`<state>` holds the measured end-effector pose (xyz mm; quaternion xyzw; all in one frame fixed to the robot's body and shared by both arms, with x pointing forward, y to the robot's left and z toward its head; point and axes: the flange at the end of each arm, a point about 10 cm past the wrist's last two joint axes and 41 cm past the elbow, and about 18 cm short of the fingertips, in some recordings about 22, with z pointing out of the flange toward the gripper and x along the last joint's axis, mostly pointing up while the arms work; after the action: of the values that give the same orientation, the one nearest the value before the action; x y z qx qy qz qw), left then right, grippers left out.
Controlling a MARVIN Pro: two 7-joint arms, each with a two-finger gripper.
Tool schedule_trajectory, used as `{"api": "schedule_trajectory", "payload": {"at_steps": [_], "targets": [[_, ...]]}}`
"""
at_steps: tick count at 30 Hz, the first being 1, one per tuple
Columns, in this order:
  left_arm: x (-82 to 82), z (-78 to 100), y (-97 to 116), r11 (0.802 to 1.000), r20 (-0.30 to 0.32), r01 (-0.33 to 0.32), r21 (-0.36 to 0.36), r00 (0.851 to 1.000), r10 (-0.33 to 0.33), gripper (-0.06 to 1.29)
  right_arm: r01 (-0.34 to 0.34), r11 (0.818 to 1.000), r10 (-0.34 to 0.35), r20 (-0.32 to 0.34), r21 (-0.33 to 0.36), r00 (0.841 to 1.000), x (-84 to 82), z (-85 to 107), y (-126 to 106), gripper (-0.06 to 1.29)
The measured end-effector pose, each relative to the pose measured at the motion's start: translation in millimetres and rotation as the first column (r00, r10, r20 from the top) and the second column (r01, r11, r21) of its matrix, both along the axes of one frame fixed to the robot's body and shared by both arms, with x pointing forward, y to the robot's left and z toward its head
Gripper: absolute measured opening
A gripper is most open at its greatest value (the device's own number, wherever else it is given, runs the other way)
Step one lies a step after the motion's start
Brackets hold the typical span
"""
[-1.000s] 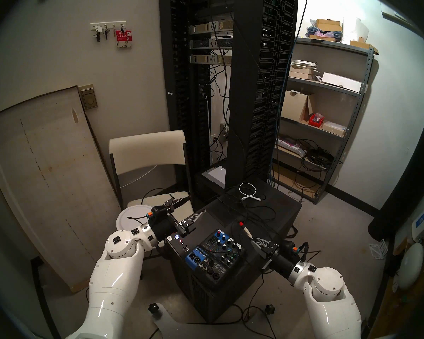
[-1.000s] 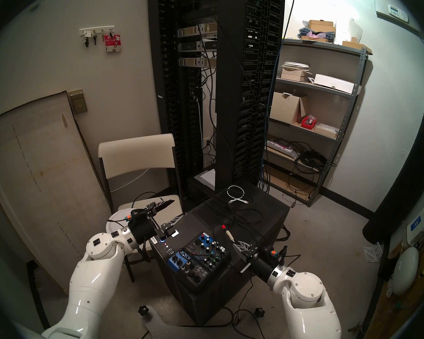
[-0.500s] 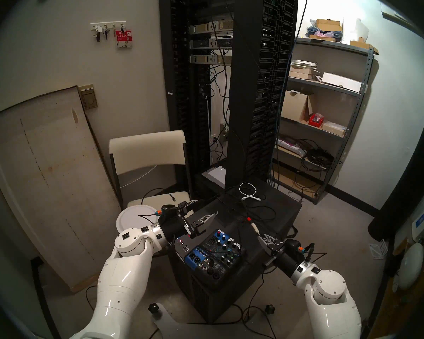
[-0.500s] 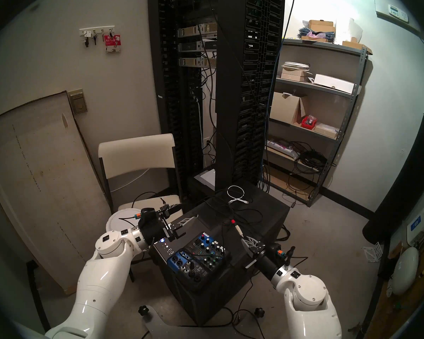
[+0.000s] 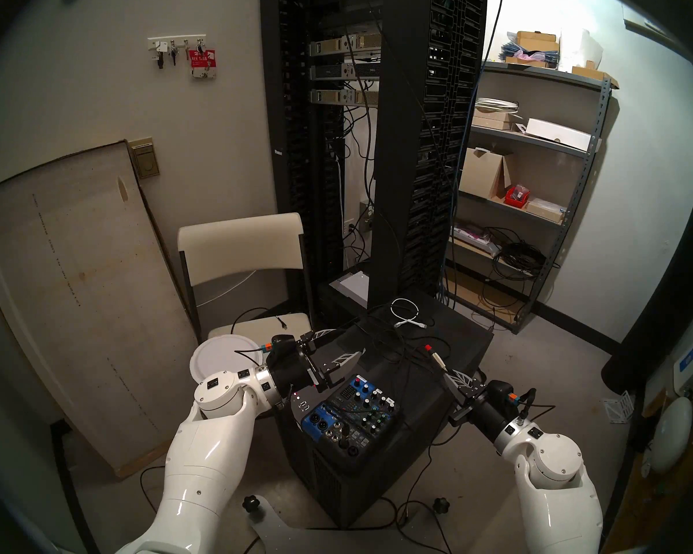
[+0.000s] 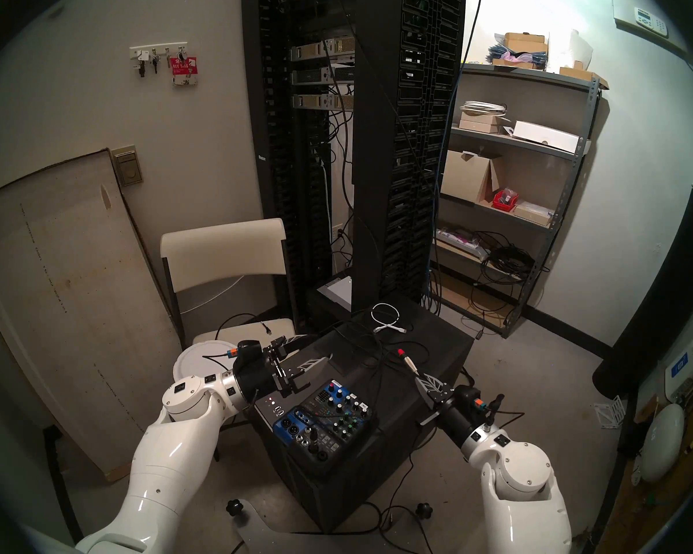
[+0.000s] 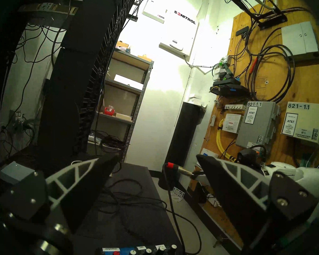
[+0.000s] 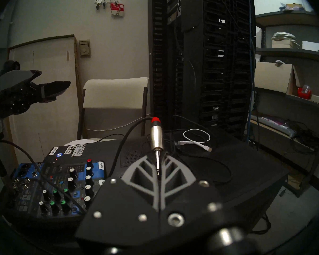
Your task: Insert aux cable
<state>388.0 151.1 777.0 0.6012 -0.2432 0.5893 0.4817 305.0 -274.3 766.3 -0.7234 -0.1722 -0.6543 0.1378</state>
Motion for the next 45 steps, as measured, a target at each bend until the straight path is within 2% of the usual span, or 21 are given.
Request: {"api": "schedule_trajectory", "payload": {"at_steps": [11,19,26,40,45], "targets": [[-0.6,-0.6,-0.3,1.000,-0.005,-0.003,-0.006,1.000,0.003,1.19,0.033,0.999,-0.033,0.044,0.002,0.998,7.2,15.5,-6.7,-0.03],[0.2,-1.0,5.0,1.000,0.001,-0.028,-0.005,1.000,0.028,1.19,0.101,0.994,-0.100,0.008,-0.052,0.995,19.0,-4.5,-29.6,-0.03],[0.4,-1.4,5.9,0.999,0.003,-0.036,-0.004,0.999,0.036,1.19,0.134,0.987,-0.134,0.001,-0.086,0.991,28.2,-13.9,-42.7,-0.03],[0.9,-1.6,4.9,0.999,0.007,-0.043,-0.002,0.999,0.043,1.19,0.195,0.973,-0.193,0.022,-0.124,0.981,42.3,-25.9,-60.5,-0.03],[1.0,-1.7,5.0,0.999,0.007,-0.045,-0.002,0.999,0.045,1.19,0.221,0.967,-0.217,0.050,-0.124,0.975,50.5,-24.4,-65.5,-0.03]]}}
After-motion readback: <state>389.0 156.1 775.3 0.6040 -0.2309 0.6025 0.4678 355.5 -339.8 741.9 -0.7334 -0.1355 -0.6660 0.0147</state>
